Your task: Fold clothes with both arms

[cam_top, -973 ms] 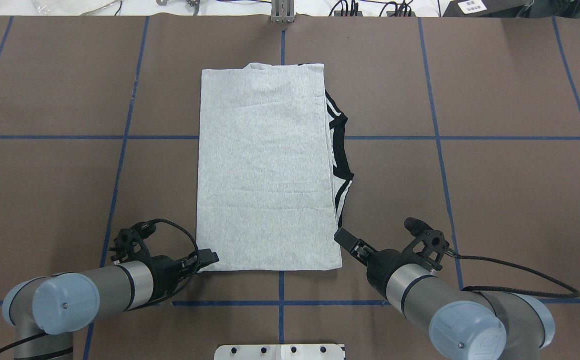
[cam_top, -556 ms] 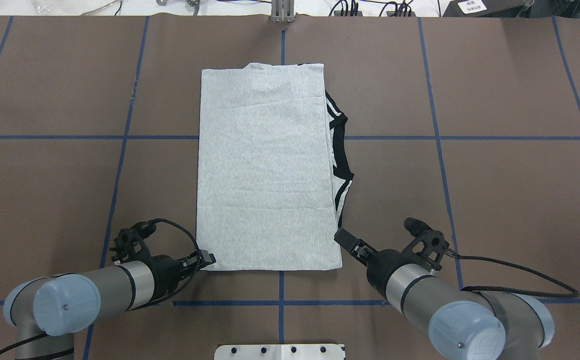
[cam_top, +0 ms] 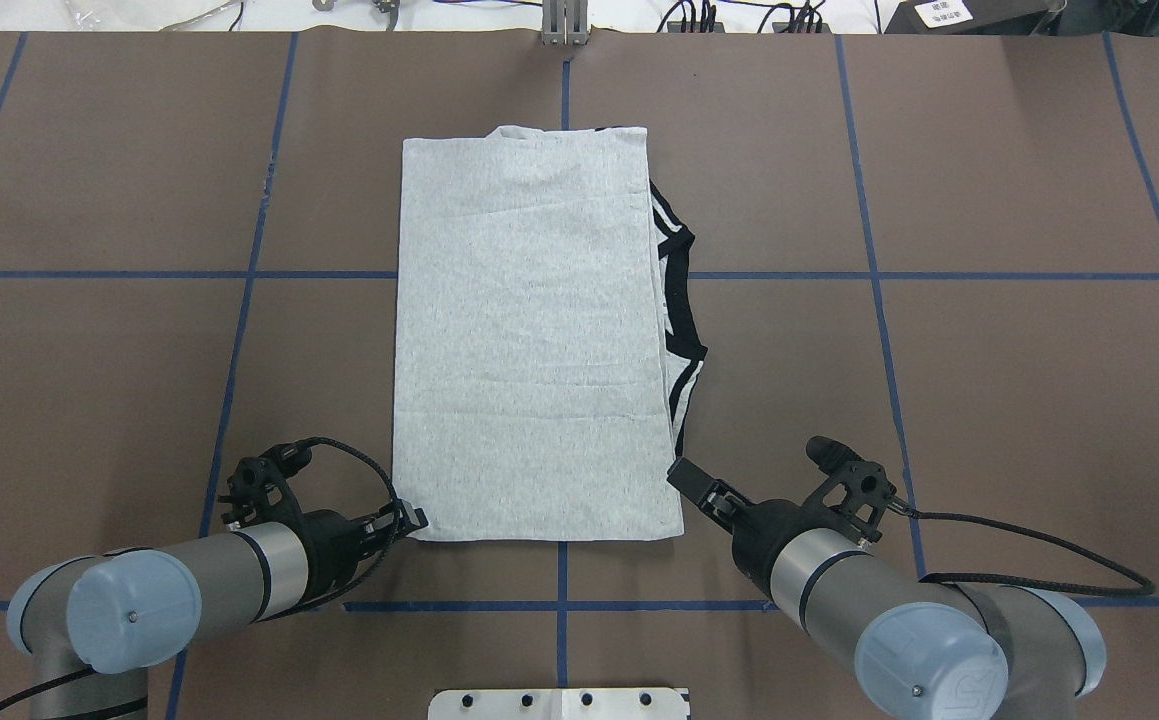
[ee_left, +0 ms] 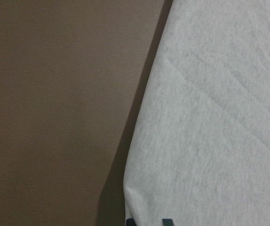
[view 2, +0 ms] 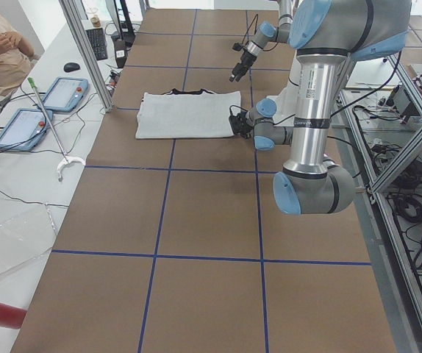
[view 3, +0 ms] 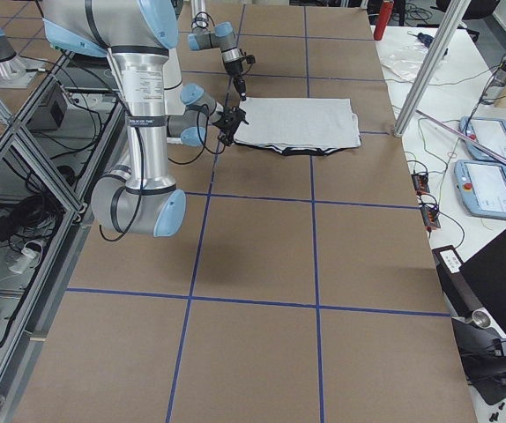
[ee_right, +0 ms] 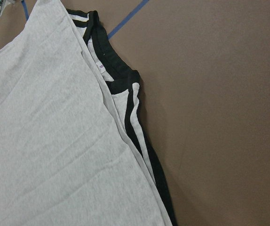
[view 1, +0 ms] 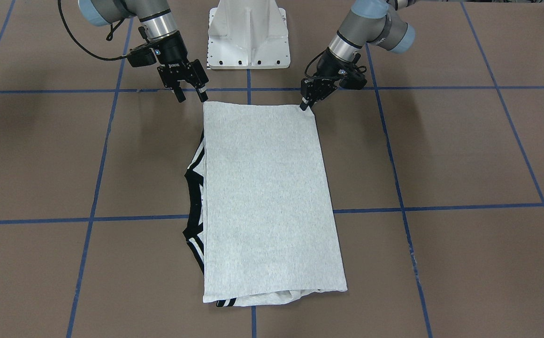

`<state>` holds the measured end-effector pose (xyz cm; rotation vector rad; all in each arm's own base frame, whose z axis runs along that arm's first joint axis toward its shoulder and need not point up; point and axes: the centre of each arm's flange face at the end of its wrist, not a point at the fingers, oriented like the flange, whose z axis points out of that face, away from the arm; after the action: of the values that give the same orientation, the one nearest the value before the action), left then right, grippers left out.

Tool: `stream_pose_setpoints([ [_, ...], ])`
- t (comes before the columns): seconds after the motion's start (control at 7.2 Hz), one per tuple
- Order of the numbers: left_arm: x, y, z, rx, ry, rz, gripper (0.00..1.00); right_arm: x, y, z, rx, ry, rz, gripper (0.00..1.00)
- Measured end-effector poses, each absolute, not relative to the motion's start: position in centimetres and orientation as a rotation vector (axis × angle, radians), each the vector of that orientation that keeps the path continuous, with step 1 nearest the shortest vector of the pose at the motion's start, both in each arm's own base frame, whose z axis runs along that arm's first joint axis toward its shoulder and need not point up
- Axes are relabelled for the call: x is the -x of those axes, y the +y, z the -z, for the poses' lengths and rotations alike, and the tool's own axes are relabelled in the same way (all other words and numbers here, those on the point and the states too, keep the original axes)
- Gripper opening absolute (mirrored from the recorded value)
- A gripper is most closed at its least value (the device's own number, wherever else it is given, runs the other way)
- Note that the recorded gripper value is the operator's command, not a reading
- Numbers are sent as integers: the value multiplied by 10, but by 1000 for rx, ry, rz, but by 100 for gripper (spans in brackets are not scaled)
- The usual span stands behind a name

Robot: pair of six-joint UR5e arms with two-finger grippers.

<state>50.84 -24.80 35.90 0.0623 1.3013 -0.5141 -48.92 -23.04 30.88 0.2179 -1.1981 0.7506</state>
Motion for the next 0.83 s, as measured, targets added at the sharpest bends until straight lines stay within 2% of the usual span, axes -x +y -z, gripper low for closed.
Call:
stream_pose_setpoints([
  [0.42, -507, -249, -357, -73, 1305, 522, 0, 518, -233, -272, -177, -1164, -830, 84],
  [0.83, -506, -250, -355, -78, 1312, 527, 0, 555, -242, -256, -149, -1102, -921, 84],
])
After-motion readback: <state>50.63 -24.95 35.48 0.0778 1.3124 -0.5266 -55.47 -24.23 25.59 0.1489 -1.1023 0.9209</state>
